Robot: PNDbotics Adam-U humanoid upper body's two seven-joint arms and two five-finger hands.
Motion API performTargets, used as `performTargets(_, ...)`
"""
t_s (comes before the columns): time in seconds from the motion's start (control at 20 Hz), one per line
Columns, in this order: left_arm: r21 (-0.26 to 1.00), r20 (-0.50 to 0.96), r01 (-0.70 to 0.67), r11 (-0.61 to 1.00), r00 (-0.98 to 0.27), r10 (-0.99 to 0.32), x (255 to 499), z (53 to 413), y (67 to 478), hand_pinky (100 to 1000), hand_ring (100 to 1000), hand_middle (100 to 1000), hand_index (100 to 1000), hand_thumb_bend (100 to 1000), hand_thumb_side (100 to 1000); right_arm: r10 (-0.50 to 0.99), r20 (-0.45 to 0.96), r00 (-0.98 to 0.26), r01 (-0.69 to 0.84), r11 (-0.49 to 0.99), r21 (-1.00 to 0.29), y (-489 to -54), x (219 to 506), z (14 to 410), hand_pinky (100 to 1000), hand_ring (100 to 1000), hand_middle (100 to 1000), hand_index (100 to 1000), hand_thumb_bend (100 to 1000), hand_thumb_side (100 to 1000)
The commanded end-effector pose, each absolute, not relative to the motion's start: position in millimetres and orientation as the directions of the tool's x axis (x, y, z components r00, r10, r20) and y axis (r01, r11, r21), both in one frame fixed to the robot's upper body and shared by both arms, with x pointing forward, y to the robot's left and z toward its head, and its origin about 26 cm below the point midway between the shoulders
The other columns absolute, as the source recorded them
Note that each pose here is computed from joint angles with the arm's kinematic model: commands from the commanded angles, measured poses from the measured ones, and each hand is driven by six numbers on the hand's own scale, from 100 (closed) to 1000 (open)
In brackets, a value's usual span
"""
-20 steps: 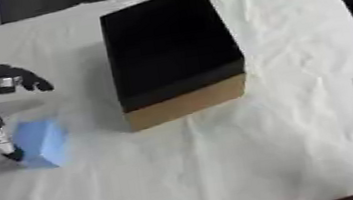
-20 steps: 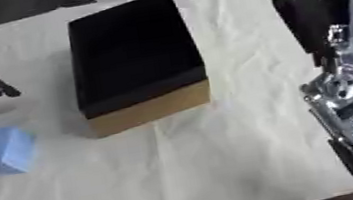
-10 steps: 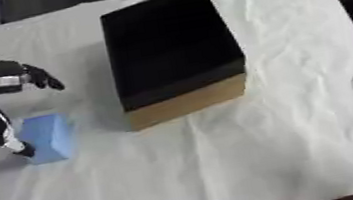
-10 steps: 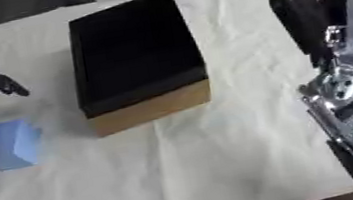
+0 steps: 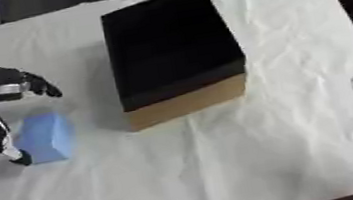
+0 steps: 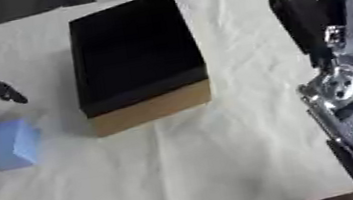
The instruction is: Pick up objects on the table and place them in the box.
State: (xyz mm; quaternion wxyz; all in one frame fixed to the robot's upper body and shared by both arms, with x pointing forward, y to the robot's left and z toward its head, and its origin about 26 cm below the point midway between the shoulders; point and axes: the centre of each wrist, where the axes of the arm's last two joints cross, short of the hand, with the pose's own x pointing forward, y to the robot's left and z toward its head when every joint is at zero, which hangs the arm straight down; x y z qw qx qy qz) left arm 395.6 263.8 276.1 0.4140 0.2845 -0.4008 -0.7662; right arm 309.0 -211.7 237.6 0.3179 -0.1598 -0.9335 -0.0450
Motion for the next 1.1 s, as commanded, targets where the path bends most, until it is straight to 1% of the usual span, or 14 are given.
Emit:
performTargets(0.05, 0.859, -0.127, 0.388, -0.334, -0.47, -0.873, 396.8, 285.7, 264.9, 974, 919, 862, 935, 715, 135, 0.259, 0.587, -0.767, 0.315, 0.949, -0.007, -211.5, 306.5, 244.7, 853, 809, 589, 792, 100, 421)
performTargets(0.25, 0.854, -0.125, 0.398, -0.334, -0.467, -0.876, 400.2, 281.0, 262.0, 967, 912, 845, 923, 698, 139, 0.256, 0.588, -0.767, 0.313, 0.95, -0.006, -211.1, 306.5, 244.6, 853, 810, 589, 793, 100, 422)
performTargets(0.35, 0.855, -0.126, 0.399, -0.332, -0.462, -0.878, 401.7, 280.3, 261.0, 959, 898, 807, 898, 682, 130, 0.255, 0.59, -0.767, 0.311, 0.95, -0.006, -210.8, 306.4, 244.3, 854, 810, 590, 793, 100, 423)
performTargets(0.45, 0.855, -0.126, 0.399, -0.33, -0.458, -0.88, 402.5, 280.3, 260.6, 943, 872, 748, 853, 649, 100, 0.255, 0.591, -0.766, 0.313, 0.95, -0.005, -211.1, 306.4, 244.0, 854, 811, 589, 793, 100, 424)
performTargets(0.5, 0.856, -0.125, 0.398, -0.329, -0.457, -0.88, 402.5, 280.7, 260.2, 936, 860, 726, 836, 633, 100, 0.256, 0.591, -0.765, 0.313, 0.95, -0.005, -211.2, 306.4, 244.0, 854, 811, 590, 793, 100, 423)
performTargets(0.6, 0.859, -0.123, 0.396, -0.324, -0.456, -0.882, 402.2, 281.8, 259.3, 911, 827, 678, 801, 564, 100, 0.256, 0.591, -0.765, 0.313, 0.95, -0.005, -211.2, 306.4, 244.0, 854, 811, 590, 793, 100, 424)
performTargets(0.7, 0.864, -0.12, 0.391, -0.317, -0.451, -0.884, 401.0, 284.7, 258.1, 881, 781, 637, 762, 455, 100, 0.255, 0.591, -0.765, 0.313, 0.95, -0.005, -211.2, 306.4, 244.0, 855, 811, 590, 793, 100, 424)
performTargets(0.8, 0.873, -0.115, 0.381, -0.305, -0.447, -0.887, 398.2, 289.6, 257.1, 864, 751, 609, 738, 391, 100, 0.256, 0.592, -0.764, 0.314, 0.949, -0.005, -211.3, 306.4, 243.7, 855, 812, 590, 794, 100, 425)
performTargets(0.95, 0.886, -0.114, 0.361, -0.29, -0.437, -0.892, 393.6, 298.8, 257.1, 844, 721, 588, 713, 320, 100, 0.255, 0.591, -0.765, 0.313, 0.95, -0.004, -211.1, 306.4, 243.9, 855, 812, 591, 793, 100, 426)
performTargets(1.1, 0.912, -0.118, 0.312, -0.265, -0.42, -0.9, 387.0, 317.9, 258.6, 833, 695, 565, 691, 268, 100, 0.257, 0.59, -0.765, 0.315, 0.949, -0.005, -211.6, 306.5, 244.1, 855, 812, 590, 793, 100, 426)
